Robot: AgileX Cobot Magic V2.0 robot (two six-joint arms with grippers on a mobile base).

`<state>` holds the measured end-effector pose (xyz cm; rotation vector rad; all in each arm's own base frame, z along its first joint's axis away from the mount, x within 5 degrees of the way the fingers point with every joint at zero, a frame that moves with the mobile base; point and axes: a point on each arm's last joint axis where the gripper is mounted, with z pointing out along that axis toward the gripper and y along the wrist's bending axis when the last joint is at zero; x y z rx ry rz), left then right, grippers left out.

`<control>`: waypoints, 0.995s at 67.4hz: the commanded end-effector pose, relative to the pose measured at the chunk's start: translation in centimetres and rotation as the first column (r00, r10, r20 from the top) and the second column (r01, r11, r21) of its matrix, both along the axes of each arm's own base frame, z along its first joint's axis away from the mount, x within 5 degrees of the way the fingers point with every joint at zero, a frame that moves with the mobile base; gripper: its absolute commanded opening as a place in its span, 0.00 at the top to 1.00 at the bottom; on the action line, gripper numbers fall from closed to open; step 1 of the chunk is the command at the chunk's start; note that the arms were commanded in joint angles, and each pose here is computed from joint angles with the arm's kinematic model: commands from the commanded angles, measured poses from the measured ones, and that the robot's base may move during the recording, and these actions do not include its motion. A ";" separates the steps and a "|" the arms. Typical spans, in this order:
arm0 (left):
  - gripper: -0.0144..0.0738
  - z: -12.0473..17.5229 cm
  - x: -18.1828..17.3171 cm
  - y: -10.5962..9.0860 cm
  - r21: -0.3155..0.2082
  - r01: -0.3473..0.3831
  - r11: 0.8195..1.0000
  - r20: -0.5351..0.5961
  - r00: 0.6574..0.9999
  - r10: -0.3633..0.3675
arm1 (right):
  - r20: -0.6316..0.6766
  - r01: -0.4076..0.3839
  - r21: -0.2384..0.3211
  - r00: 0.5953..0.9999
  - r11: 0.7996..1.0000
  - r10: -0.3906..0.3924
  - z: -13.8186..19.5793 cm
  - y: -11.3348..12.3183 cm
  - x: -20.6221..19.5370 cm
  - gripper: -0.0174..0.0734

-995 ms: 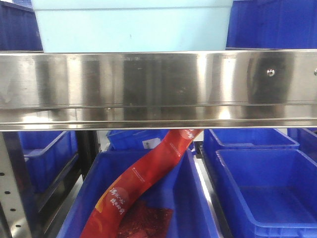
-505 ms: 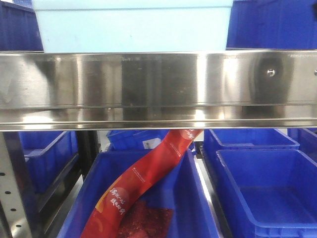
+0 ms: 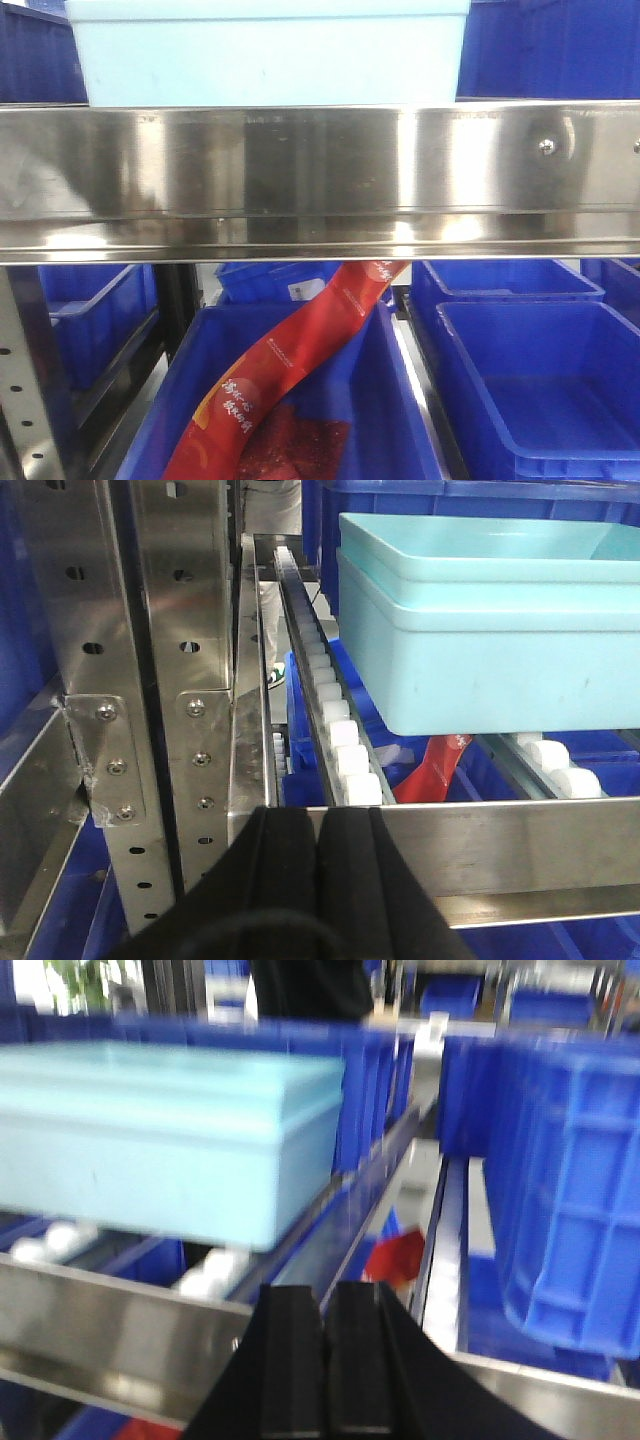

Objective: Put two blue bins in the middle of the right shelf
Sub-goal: 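Withdraw both grippers down and away from the placed bin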

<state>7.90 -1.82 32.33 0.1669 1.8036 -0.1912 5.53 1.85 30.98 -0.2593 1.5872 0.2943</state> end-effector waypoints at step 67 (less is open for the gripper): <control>0.96 0.2 -0.2 0.2 -0.003 -0.016 1.000 0.029 0.999 0.016 | 0.129 -0.002 0.036 0.992 0.999 -0.003 0.7 -0.8 -1.8 0.99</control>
